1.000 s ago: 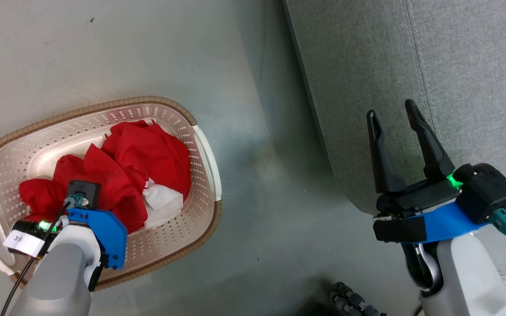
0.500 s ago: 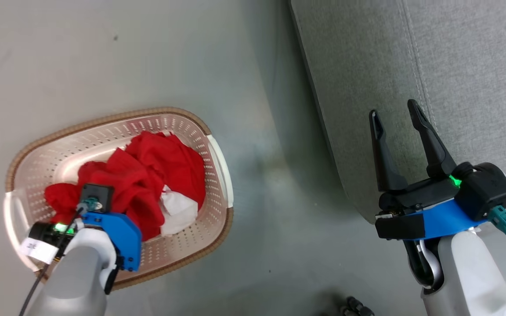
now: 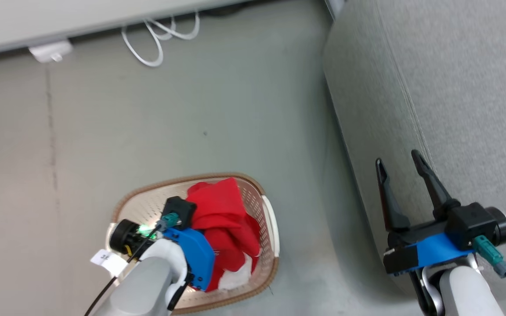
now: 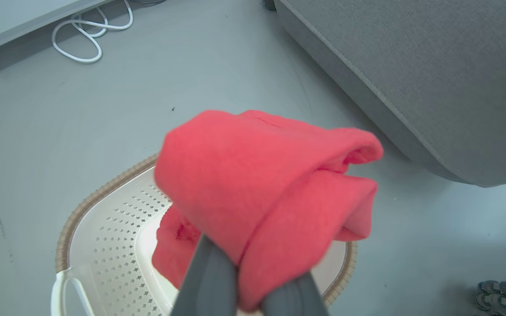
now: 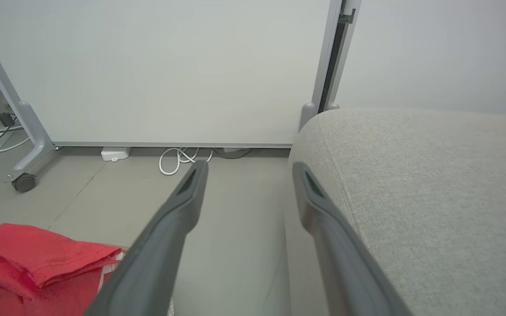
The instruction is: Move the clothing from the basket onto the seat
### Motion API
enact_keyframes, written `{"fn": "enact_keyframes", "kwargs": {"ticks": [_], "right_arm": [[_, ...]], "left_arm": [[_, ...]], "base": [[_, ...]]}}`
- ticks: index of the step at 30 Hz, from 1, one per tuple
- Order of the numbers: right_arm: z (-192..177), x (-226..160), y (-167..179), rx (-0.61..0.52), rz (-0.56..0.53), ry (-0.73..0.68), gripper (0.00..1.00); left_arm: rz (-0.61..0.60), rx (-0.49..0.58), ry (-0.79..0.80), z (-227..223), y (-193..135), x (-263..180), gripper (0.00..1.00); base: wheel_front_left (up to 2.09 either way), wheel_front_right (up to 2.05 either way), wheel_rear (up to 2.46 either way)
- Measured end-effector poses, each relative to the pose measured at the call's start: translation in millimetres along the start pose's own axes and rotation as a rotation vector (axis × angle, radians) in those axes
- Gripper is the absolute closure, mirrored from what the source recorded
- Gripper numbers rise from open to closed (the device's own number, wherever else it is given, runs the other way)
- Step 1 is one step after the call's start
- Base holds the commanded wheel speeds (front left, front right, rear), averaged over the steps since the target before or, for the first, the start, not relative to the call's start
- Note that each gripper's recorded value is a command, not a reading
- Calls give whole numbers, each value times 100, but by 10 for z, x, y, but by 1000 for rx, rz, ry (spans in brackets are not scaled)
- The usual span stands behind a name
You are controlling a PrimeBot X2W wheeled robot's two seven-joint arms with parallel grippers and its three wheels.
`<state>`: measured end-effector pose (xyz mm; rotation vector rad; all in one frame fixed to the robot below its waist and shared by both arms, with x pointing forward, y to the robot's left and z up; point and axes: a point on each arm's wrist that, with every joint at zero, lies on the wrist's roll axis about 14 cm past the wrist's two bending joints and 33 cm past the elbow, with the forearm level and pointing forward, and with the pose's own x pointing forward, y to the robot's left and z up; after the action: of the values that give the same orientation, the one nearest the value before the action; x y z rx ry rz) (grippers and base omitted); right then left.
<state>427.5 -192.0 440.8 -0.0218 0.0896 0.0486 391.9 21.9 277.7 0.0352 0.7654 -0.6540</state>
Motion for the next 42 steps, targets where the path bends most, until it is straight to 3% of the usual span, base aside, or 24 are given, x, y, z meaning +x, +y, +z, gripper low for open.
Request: {"fn": "enact_keyframes", "kwargs": {"ticks": [9,22,37,42], "right_arm": [[327,-188,381,0,103,-82,0],[677,-413,857,-9,238,-160,0],[690,-533,944,-20,264,-141,0],[689,-437,1069,-72,304,-106,0]], "left_arm": [[-14,56,-275,921,-261,-556,100],[-65,260,-589,2215,-793,-1334,100],[-108,293,-603,2369,-992,-1307,100],[-123,296,-594,2360,-1026,-1254,100]], "base": [[0,0,0],[0,0,0],[0,0,0],[0,0,0]]}}
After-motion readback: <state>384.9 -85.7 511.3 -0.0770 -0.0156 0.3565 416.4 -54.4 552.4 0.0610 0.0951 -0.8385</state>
